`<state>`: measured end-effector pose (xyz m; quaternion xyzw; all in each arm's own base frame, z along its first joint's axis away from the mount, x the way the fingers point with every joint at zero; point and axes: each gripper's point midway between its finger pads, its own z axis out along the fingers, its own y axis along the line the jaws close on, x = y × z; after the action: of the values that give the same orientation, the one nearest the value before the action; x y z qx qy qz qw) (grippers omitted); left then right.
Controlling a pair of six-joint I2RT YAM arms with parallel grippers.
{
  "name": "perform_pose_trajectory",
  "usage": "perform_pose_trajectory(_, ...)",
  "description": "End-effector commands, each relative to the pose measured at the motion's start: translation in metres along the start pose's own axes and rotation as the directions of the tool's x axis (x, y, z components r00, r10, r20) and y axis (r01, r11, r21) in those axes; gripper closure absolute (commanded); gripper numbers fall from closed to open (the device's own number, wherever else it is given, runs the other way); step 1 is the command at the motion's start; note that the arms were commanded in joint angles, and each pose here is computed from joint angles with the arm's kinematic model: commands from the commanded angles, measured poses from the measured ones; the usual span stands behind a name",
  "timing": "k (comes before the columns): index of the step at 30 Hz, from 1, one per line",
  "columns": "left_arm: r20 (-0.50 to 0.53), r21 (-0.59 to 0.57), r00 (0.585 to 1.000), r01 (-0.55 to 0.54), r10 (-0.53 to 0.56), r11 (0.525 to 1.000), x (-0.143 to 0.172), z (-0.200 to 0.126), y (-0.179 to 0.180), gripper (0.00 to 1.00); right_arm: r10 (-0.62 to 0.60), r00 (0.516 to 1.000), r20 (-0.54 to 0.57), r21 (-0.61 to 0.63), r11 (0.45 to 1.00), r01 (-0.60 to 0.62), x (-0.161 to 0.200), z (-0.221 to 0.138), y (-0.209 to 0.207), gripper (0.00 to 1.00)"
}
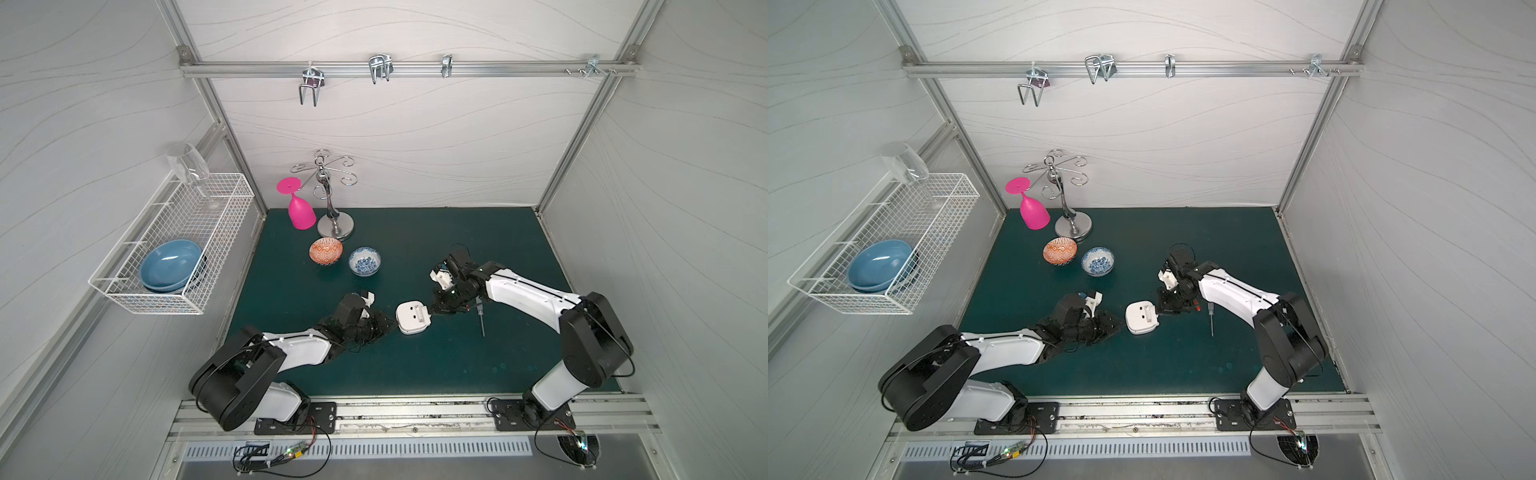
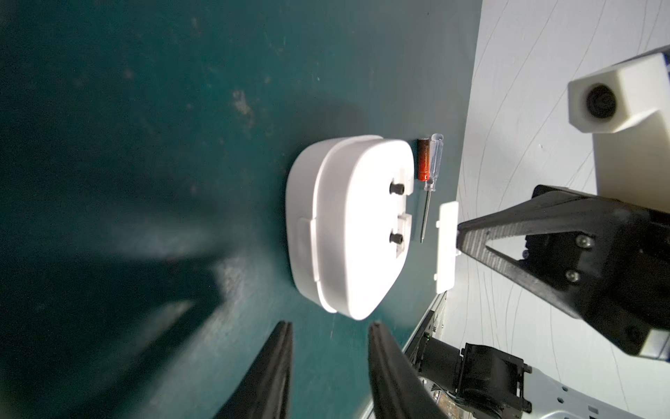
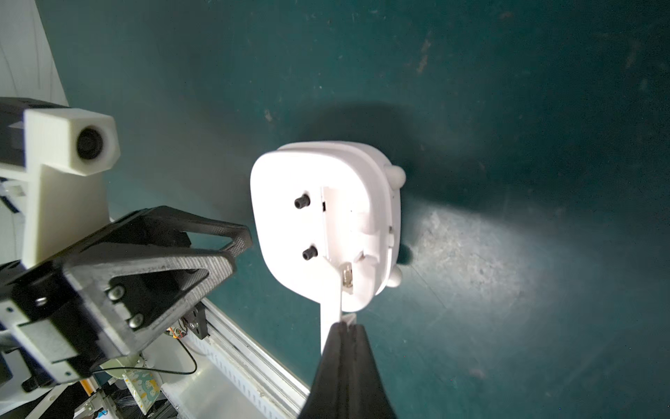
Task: Remove the battery from the alarm
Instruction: Install the cover on the alarm.
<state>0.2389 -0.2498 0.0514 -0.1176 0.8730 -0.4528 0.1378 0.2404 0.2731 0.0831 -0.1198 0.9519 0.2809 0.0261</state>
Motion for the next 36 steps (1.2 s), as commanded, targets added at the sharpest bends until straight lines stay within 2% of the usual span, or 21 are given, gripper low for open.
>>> perform_pose_trajectory(1,0.024,0.107,0.998,-0.067,0.065,0.992,-0.017,0.006,-0.032,0.62,-0.034,0.999,0.007,-0.012,0.999,0.035,-0.009,0.005,0.007,0.99)
perform_pose_trajectory(18,-0.003,0.076,1.0,-0.022,0.023,0.997,-0.019,0.026,-0.017,0.64,-0.062,0.998,-0.017,0.007,0.998,0.062,-0.016,0.023,0.006,0.99)
perform_pose_trajectory(27,-0.004,0.064,1.0,-0.013,0.013,0.998,-0.018,0.027,-0.012,0.65,-0.084,0.996,0.02,0.066,0.994,0.082,-0.019,0.014,-0.001,0.99)
perform_pose_trajectory(36,-0.003,0.064,1.0,-0.012,0.013,0.998,-0.018,0.027,-0.012,0.65,-0.093,0.996,0.008,0.088,0.992,0.092,-0.016,0.01,-0.004,0.99)
